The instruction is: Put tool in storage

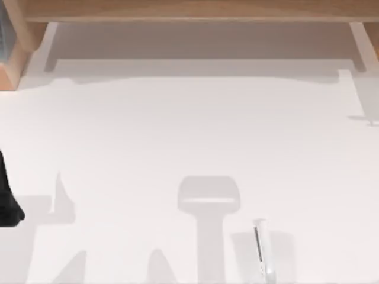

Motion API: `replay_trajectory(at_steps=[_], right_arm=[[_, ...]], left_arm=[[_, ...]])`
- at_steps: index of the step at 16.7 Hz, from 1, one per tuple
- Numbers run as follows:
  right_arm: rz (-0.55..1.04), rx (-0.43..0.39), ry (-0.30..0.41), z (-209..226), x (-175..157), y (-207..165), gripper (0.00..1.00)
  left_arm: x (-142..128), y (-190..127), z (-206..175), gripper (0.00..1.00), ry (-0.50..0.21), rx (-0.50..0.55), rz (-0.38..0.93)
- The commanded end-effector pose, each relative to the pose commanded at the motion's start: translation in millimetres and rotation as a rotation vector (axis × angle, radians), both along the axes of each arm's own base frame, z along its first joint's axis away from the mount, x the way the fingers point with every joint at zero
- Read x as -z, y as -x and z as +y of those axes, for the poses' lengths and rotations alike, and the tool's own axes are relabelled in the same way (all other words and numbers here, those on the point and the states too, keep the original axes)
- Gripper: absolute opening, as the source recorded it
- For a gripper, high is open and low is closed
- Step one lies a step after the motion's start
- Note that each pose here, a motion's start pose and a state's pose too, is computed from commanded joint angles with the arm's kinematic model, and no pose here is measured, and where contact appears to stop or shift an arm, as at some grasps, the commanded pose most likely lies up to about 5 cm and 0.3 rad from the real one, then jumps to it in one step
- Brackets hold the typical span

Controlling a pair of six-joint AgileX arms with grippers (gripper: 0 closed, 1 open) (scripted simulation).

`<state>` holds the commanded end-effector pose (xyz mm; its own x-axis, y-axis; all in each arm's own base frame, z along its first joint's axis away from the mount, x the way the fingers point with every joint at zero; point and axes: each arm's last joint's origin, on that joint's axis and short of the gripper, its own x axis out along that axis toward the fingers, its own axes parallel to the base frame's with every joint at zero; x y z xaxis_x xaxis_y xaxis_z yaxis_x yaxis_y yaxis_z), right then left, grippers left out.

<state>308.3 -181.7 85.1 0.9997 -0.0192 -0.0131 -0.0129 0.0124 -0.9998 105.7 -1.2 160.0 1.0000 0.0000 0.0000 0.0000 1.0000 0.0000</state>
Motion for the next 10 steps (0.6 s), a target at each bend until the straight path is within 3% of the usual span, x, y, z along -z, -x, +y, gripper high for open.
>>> replay_trajectory(at_steps=[6,10], right_arm=[[-0.007,-0.006,0.006,1.4,-1.3,5.3,0.00],[0.000,0.000,0.000,-0.6,0.9,32.7,0.00]], left_arm=[[0.0,0.0,0.0,1.00,0.000,0.000,0.000],[0.0,0.0,0.0,1.00,0.000,0.000,0.000]])
